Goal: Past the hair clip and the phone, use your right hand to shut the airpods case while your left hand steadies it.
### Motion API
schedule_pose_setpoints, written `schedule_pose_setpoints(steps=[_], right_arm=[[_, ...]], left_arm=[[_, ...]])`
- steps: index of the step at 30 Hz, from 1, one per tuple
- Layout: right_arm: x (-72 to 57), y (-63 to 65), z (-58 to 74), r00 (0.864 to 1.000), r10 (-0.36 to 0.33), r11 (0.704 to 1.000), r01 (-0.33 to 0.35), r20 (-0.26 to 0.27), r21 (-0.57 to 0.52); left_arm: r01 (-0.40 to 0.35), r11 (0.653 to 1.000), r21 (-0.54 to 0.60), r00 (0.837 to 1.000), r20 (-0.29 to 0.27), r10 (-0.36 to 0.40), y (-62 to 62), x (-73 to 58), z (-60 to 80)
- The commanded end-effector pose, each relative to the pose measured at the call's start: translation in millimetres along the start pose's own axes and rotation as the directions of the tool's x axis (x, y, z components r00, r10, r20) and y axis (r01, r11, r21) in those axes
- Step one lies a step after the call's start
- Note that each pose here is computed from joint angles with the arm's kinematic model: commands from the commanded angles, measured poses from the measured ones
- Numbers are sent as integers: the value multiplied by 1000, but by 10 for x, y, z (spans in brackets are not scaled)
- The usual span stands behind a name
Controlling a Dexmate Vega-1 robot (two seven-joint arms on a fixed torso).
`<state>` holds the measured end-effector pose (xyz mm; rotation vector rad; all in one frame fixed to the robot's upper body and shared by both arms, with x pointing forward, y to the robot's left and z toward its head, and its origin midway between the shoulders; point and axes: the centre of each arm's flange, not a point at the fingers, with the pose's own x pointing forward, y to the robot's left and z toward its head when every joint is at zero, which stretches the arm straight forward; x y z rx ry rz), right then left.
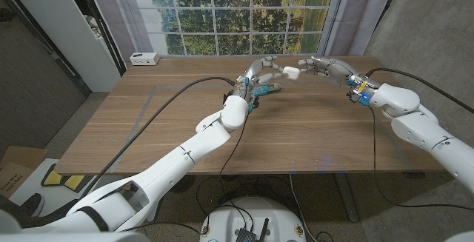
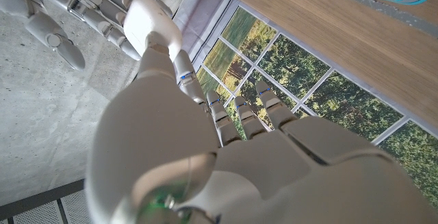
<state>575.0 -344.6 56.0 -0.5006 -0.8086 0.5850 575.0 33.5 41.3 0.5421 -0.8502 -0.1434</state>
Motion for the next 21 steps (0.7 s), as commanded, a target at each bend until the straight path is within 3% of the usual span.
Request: schedule_pose_setpoints(steps=[1, 12, 16, 17, 21], right_arm=[[-51, -66, 15, 990, -139, 990, 140, 31, -7], [5, 57, 66, 958, -287, 957, 287, 10, -35], [-6, 101, 73, 936, -352, 935, 351, 8, -53], [-15, 106, 77, 923, -384, 922, 383, 1, -51], [6, 105, 79, 909, -417, 908, 416, -17, -49]], left_arm=[[16, 999, -44, 1000, 19, -15, 121, -7, -42], [99, 989, -113, 994, 53, -93, 394, -21, -188], [111, 986, -127, 992, 69, -103, 491, -54, -252], [109, 985, -137, 993, 67, -101, 538, -73, -278], [96, 982, -165, 994, 62, -86, 591, -108, -326]])
